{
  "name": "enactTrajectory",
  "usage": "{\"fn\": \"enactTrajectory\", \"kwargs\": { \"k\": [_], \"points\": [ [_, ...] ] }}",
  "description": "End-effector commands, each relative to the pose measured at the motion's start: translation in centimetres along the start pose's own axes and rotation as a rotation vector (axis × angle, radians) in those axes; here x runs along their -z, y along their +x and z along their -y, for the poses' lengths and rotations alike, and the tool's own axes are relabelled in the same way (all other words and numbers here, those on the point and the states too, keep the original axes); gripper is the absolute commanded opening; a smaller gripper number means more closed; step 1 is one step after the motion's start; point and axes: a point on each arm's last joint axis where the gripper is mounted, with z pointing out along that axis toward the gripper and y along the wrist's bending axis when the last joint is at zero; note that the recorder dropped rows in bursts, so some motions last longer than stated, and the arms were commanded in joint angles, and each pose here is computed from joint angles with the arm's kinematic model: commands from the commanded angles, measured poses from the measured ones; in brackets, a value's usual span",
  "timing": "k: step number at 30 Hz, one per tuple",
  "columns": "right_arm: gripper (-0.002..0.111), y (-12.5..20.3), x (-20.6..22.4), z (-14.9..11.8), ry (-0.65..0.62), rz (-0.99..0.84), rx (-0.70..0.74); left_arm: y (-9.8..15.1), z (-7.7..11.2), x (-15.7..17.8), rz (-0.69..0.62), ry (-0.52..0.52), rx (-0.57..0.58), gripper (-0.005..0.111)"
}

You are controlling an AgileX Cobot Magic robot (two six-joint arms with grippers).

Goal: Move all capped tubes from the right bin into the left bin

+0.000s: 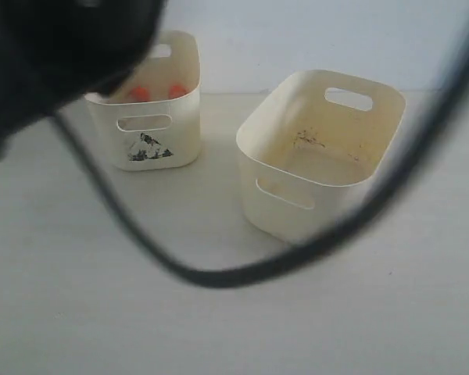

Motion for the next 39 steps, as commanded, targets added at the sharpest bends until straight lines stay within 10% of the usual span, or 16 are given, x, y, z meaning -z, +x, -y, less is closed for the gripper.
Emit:
{"fn": "enactTrajectory", "kwargs": {
  "k": [1, 20, 28, 33, 39],
  "points": [
    [0.0, 4.8, 2.5, 4.5, 0.183, -0.01, -0.167, -0.2, 0.0, 0.0, 0.012, 0.002, 0.017, 0.004],
    [0.0, 11.3, 8.3, 11.3, 0.229, 0.45, -0.368, -0.2, 0.0, 0.0, 0.012, 0.002, 0.017, 0.004],
    [0.0, 25.6, 2.6, 10.4, 0.258, 0.918, -0.695, -0.2, 0.0, 0.0, 0.012, 0.002, 0.017, 0.004],
    [0.0, 35.0, 1.1, 5.0, 0.466, 0.905, -0.757, -0.2, 0.0, 0.0, 0.012, 0.002, 0.017, 0.004],
    [0.0, 39.0, 1.5, 3.4, 0.616, 0.714, -1.019, -0.2, 0.0, 0.0, 0.012, 0.002, 0.017, 0.004]
  ]
}}
